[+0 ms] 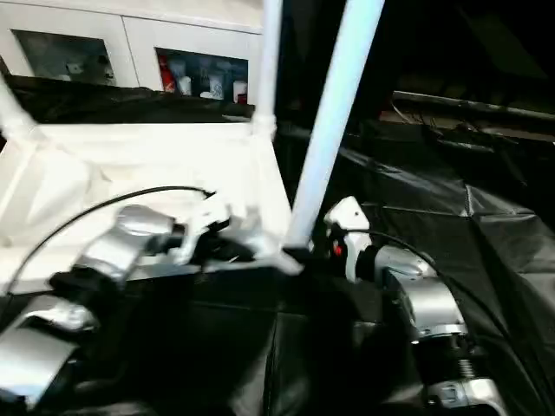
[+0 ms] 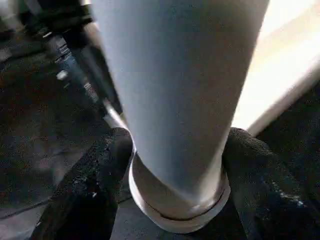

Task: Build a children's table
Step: Rotate leg to tighten

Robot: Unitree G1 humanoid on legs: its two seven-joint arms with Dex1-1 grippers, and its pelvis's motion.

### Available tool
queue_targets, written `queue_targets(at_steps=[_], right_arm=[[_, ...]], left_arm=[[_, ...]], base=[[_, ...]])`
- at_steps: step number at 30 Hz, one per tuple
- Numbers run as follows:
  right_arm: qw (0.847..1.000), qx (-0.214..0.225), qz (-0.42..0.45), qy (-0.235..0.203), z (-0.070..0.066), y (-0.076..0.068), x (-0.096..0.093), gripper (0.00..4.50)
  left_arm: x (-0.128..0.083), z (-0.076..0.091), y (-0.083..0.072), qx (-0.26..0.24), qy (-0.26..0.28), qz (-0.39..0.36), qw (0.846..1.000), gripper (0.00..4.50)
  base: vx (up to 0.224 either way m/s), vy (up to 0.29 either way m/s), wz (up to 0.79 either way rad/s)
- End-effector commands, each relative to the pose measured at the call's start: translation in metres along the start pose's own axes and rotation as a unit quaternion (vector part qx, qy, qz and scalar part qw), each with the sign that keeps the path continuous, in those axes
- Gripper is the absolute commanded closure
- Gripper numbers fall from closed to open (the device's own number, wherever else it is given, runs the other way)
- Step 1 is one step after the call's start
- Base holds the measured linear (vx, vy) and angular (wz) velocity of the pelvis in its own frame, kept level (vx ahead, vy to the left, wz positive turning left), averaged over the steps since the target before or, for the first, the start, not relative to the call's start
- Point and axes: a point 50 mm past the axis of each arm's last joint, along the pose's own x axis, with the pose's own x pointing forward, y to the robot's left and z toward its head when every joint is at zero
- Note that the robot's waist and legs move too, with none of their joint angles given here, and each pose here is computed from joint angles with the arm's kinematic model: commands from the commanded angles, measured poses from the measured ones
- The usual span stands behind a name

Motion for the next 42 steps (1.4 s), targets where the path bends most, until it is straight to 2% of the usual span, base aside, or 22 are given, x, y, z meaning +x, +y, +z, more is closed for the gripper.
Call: queue_targets(at_steps=[1, 3, 10, 14, 18, 22, 23, 24, 25, 26, 28, 31, 32, 33, 34, 35, 40, 42], right_arm=[[0.999, 0.012, 0.05, 0.01, -0.004, 0.01, 0.008, 1.5], [0.998, 0.013, 0.056, 0.009, -0.003, 0.01, 0.008, 1.82], [0.998, 0.023, 0.064, 0.003, -0.004, 0.013, 0.01, 2.2], [0.998, 0.037, 0.04, 0.006, -0.011, 0.015, 0.015, 2.32], [0.996, 0.07, -0.055, 0.006, -0.022, 0.01, 0.027, 2.42], [0.979, 0.124, -0.163, -0.003, -0.03, 0.006, 0.042, 2.46], [0.964, 0.153, -0.216, -0.008, -0.032, 0.003, 0.049, 2.46], [0.956, 0.165, -0.244, -0.009, -0.032, 0.001, 0.053, 2.46], [0.956, 0.165, -0.244, -0.009, -0.032, 0.001, 0.053, 2.46], [0.943, 0.185, -0.278, -0.012, -0.031, -0.001, 0.06, 2.47], [0.939, 0.19, -0.287, -0.013, -0.03, -0.001, 0.063, 2.47], [0.948, 0.16, -0.275, -0.016, -0.022, 0.003, 0.071, 2.47], [0.952, 0.147, -0.267, -0.021, -0.019, 0.005, 0.074, 2.12], [0.952, 0.146, -0.267, -0.021, -0.018, 0.005, 0.074, 2.12], [0.955, 0.147, -0.255, -0.03, -0.016, 0.005, 0.074, 2.12], [0.961, 0.142, -0.232, -0.041, -0.012, 0.006, 0.074, 1.79], [0.975, 0.125, -0.173, -0.059, -0.002, 0.006, 0.065, 1.59], [0.984, 0.1, -0.138, -0.055, -0.001, 0.006, 0.058, 1.59]], left_arm=[[0.009, 0.001, -0.006, 0.001, -0.006, -0.032, 0.999, 4.5], [0.007, 0.001, -0.006, 0.001, -0.008, -0.033, 0.999, 4.5], [0.009, 0.002, -0.007, 0.003, -0.014, -0.027, 1.0, 4.5], [0.011, 0.003, -0.002, 0.0, -0.023, 0.02, 1.0, 4.5], [0.021, 0.008, 0.008, -0.017, -0.035, 0.098, 0.994, 4.5], [0.041, 0.02, 0.015, -0.036, -0.046, 0.168, 0.984, 4.5], [0.052, 0.027, 0.014, -0.04, -0.053, 0.182, 0.981, 4.5], [0.059, 0.03, 0.012, -0.04, -0.055, 0.184, 0.981, 4.5], [0.059, 0.03, 0.012, -0.04, -0.055, 0.184, 0.981, 4.5], [0.072, 0.035, 0.007, -0.038, -0.057, 0.179, 0.981, 4.5], [0.077, 0.037, 0.006, -0.038, -0.058, 0.178, 0.982, 4.5], [0.084, 0.042, 0.002, -0.029, -0.065, 0.16, 0.985, 4.5], [0.084, 0.042, 0.001, -0.026, -0.065, 0.157, 0.985, 4.5], [0.084, 0.042, 0.001, -0.026, -0.065, 0.157, 0.985, 4.5], [0.081, 0.041, 0.002, -0.023, -0.065, 0.154, 0.986, 4.5], [0.076, 0.039, 0.003, -0.018, -0.064, 0.147, 0.987, 4.5], [0.062, 0.03, 0.005, -0.008, -0.045, 0.12, 0.992, 4.5], [0.055, 0.027, 0.006, -0.007, -0.041, 0.106, 0.994, 4.5]], base=[[0.0, 0.0, 0.0], [0.0, 0.0, 0.0], [0.0, 0.0, 0.0], [0.0, 0.0, 0.0], [0.0, 0.0, 0.0], [0.0, 0.0, 0.0], [0.0, 0.0, 0.0], [0.0, 0.0, 0.0], [0.0, 0.0, 0.0], [0.0, 0.0, 0.0], [0.0, 0.0, 0.0], [0.0, 0.0, 0.0], [0.0, 0.0, 0.0], [0.0, 0.0, 0.0], [0.0, 0.0, 0.0], [0.0, 0.0, 0.0], [0.0, 0.0, 0.0], [0.0, 0.0, 0.0]])
